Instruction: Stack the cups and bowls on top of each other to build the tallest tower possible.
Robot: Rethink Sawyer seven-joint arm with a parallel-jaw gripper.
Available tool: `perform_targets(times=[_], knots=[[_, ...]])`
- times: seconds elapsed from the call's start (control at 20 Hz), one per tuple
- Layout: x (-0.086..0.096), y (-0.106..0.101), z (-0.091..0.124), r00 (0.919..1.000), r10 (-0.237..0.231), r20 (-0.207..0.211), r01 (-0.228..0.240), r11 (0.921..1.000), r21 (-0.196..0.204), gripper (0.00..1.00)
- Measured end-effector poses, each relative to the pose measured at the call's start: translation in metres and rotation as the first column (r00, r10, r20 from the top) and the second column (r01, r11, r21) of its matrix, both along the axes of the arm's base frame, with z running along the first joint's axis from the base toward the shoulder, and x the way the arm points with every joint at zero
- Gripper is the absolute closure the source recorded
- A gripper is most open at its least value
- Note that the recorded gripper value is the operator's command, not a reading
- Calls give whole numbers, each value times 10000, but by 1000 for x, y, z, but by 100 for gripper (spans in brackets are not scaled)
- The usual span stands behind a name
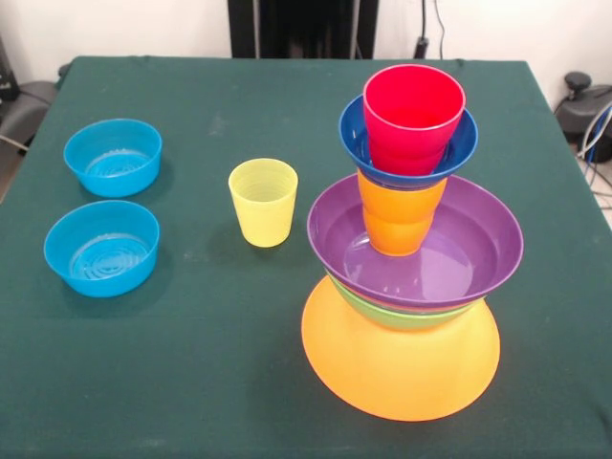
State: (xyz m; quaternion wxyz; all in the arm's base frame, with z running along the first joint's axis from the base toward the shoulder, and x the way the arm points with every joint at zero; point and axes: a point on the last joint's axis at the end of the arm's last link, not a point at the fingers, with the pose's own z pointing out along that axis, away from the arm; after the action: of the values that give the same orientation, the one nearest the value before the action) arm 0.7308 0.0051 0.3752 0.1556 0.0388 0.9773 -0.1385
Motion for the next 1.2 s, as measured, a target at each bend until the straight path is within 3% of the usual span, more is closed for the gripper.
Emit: perform_targets(times=[0.35, 0.6, 1.2], knots=[[8, -20, 14, 9983, -581, -55, 584, 9946, 863, 100], [12, -32, 23, 9971, -758, -21, 757, 9927, 941, 100], [31, -16, 37, 9984, -453, 340, 412, 9930, 1111, 100]])
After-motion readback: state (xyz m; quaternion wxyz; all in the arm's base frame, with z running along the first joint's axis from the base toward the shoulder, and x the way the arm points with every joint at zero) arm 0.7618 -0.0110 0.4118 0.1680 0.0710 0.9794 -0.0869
